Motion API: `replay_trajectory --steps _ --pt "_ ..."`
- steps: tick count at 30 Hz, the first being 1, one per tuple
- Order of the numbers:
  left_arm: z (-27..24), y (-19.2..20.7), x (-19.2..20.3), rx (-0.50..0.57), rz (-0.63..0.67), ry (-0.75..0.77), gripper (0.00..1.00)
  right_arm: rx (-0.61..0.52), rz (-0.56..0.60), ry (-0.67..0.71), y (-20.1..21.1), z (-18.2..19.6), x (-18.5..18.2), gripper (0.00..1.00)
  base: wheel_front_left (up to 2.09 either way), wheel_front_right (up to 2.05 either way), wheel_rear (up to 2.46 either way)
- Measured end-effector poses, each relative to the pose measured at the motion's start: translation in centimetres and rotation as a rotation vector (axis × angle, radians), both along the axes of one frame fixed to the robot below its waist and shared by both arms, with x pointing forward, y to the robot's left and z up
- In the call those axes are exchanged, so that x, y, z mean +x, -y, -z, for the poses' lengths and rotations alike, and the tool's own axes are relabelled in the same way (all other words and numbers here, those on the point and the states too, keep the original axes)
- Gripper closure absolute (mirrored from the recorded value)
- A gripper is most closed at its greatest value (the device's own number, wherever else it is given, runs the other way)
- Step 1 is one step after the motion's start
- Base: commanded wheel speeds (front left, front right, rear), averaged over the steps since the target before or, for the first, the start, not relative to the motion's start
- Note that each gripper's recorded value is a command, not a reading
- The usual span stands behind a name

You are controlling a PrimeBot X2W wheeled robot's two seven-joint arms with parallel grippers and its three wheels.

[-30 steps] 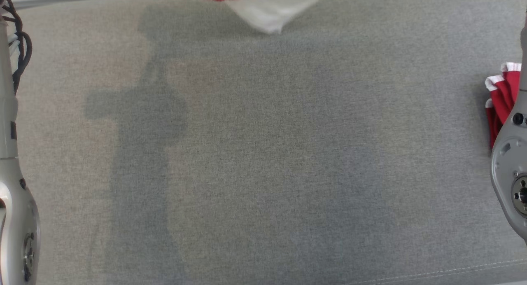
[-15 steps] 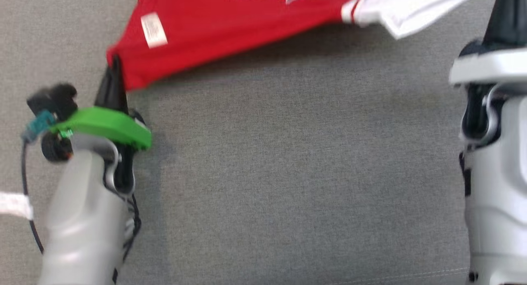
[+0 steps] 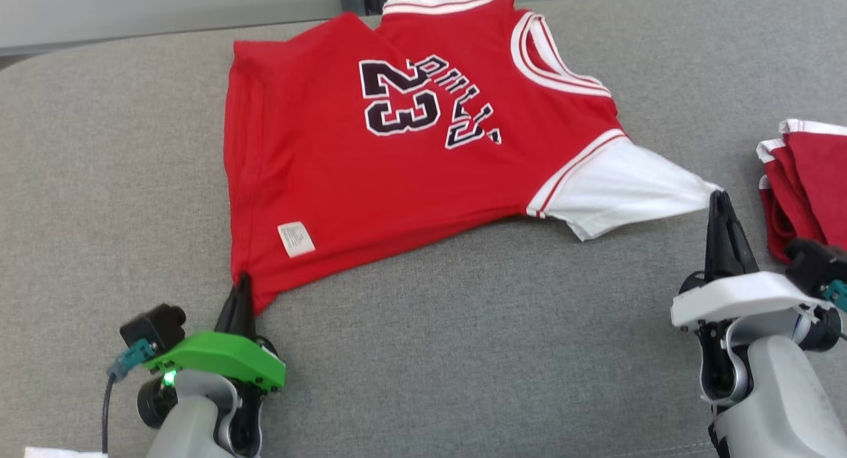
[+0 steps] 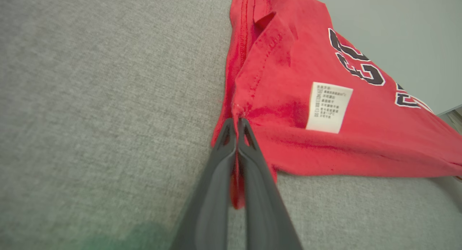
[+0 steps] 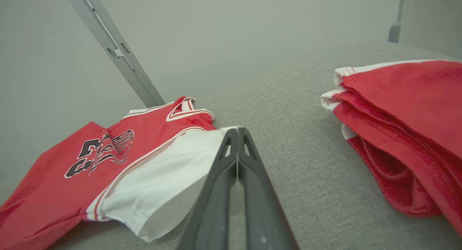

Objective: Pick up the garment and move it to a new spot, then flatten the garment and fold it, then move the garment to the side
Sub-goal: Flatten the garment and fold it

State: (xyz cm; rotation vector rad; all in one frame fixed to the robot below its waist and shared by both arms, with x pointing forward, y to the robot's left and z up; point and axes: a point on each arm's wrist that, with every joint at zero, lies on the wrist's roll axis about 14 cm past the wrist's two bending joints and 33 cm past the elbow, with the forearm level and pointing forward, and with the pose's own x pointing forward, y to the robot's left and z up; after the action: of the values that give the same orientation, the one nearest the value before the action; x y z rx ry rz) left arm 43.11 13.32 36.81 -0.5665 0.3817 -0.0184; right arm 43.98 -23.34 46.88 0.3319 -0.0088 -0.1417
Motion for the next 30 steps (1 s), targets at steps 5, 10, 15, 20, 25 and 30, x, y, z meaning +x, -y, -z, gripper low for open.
replay_trajectory --steps 5,10,15,20,25,30 --pt "0.1 0.0 -3.4 -0.009 -0.010 -0.018 1.00 0.033 0.003 -0.042 -0.2 1.1 -3.1 1.00 0.00 0.00 0.00" --pt "0.0 -0.5 -6.7 -0.022 -0.034 -0.027 1.00 0.064 0.002 -0.069 -0.6 1.9 -6.5 1.00 0.00 0.00 0.00" --pt "-1.0 -1.1 -8.3 -0.029 -0.059 0.004 1.00 0.076 0.005 -0.061 -0.6 1.7 -8.8 1.00 0.00 0.00 0.00" --pt "-0.8 -2.2 -10.4 -0.031 -0.097 0.002 1.00 0.089 0.020 -0.080 -0.4 2.6 -11.5 1.00 0.00 0.00 0.00" --pt "-1.2 -2.3 -11.3 -0.022 -0.095 0.021 1.00 0.097 0.025 -0.088 -0.4 3.1 -13.3 1.00 0.00 0.00 0.00" --pt "-3.2 -1.9 -10.2 -0.017 -0.076 0.098 1.00 0.089 -0.006 -0.049 -1.3 1.8 -12.5 1.00 0.00 0.00 0.00"
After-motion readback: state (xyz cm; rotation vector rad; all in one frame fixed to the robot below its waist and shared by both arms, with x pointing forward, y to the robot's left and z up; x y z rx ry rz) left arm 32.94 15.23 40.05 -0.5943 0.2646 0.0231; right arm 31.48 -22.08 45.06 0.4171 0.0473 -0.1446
